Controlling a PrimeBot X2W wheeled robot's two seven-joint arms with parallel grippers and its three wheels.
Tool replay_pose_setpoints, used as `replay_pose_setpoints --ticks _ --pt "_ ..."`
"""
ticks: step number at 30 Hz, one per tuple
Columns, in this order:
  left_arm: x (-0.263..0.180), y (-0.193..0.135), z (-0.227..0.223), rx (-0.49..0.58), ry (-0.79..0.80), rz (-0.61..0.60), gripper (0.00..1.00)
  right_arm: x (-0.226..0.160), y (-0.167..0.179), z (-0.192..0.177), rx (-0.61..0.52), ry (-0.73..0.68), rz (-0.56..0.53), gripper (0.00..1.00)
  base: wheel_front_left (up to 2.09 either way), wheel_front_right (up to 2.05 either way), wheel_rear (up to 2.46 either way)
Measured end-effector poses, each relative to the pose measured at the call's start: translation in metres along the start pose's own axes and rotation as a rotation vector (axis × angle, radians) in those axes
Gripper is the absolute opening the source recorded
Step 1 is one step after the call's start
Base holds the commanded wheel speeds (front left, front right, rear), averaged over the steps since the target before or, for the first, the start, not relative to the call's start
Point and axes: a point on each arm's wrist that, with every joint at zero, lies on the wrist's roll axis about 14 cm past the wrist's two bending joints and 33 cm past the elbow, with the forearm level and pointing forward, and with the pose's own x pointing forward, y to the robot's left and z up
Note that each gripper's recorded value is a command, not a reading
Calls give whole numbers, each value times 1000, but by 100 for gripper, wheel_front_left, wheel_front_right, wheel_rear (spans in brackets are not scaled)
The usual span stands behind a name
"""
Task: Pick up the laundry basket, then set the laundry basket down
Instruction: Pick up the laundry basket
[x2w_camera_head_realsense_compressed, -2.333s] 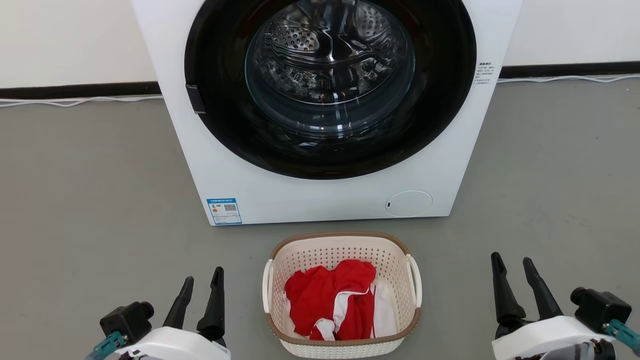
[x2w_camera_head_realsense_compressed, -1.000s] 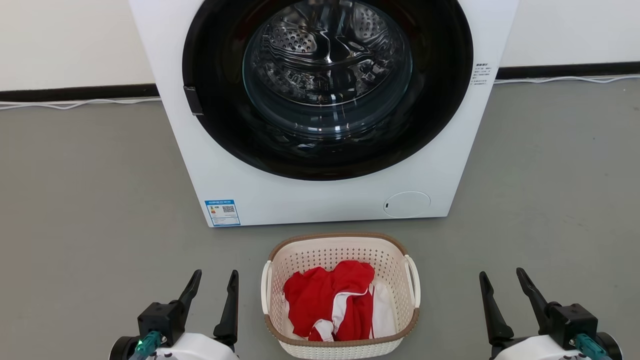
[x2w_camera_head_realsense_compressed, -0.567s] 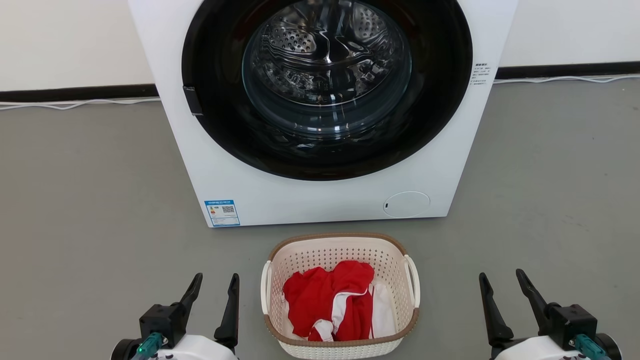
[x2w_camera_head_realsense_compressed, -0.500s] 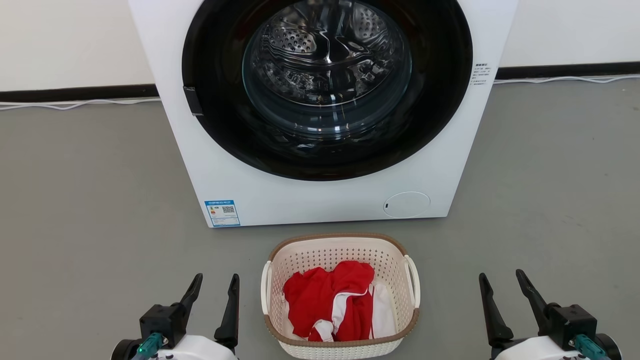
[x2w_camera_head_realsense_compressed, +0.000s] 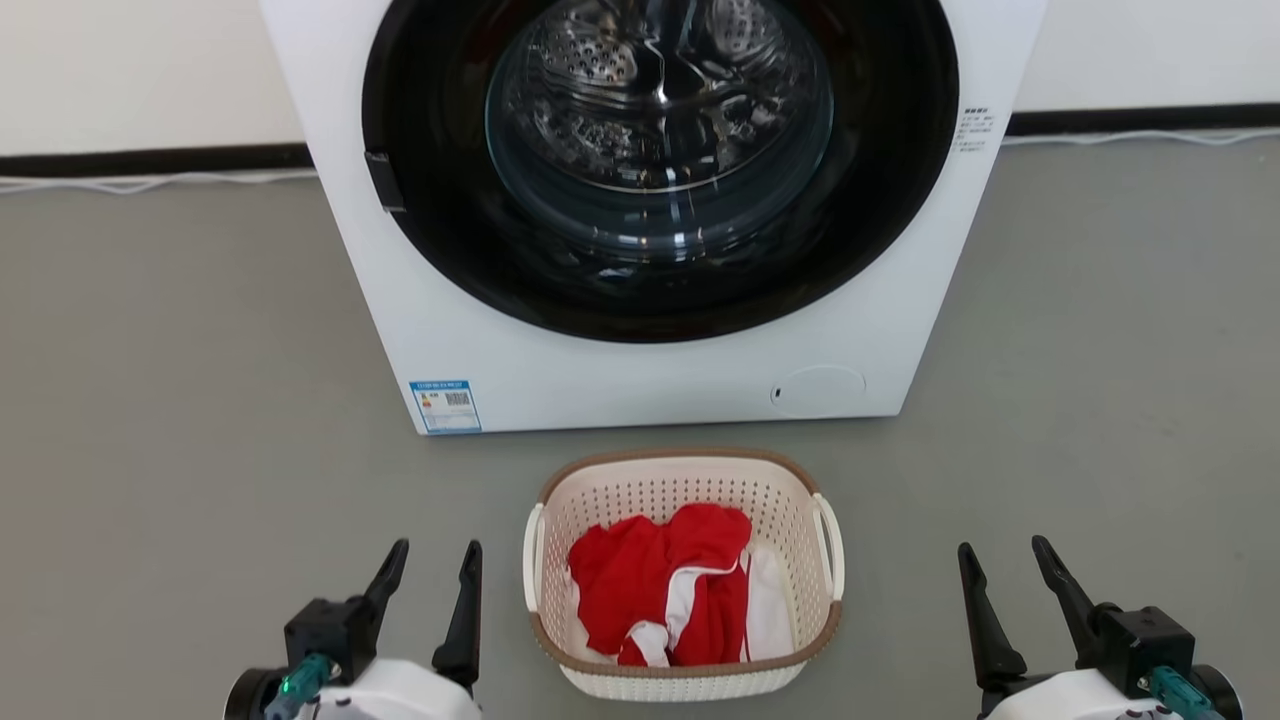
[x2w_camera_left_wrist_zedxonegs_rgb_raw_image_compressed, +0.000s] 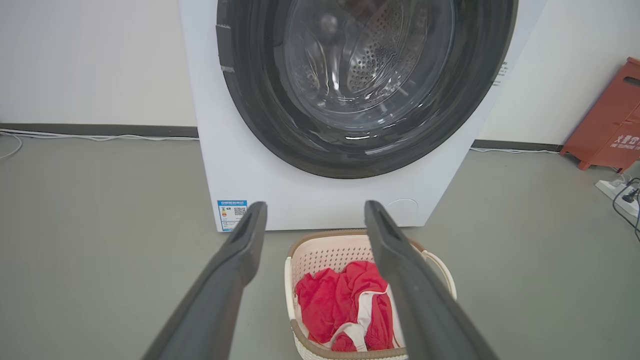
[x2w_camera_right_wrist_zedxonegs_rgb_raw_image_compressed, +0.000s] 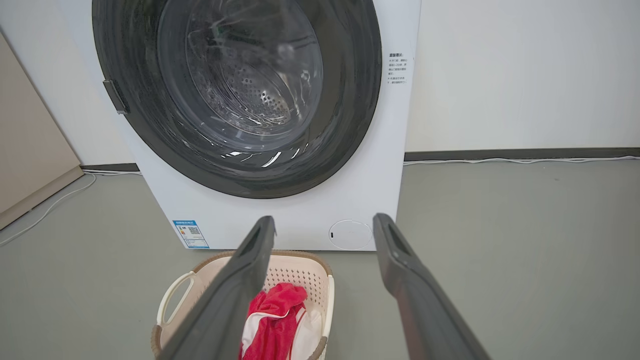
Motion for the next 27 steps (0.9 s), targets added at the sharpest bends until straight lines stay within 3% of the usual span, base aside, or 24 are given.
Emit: replay_pose_setpoints --ticks 16,27 --pt "72 -7 -41 -5 138 -38 100 66 -1 -33 -22 110 1 100 0 0 0" --pt "121 1 -110 -2 336 -21 100 119 -5 -98 -28 284 -3 100 0 0 0"
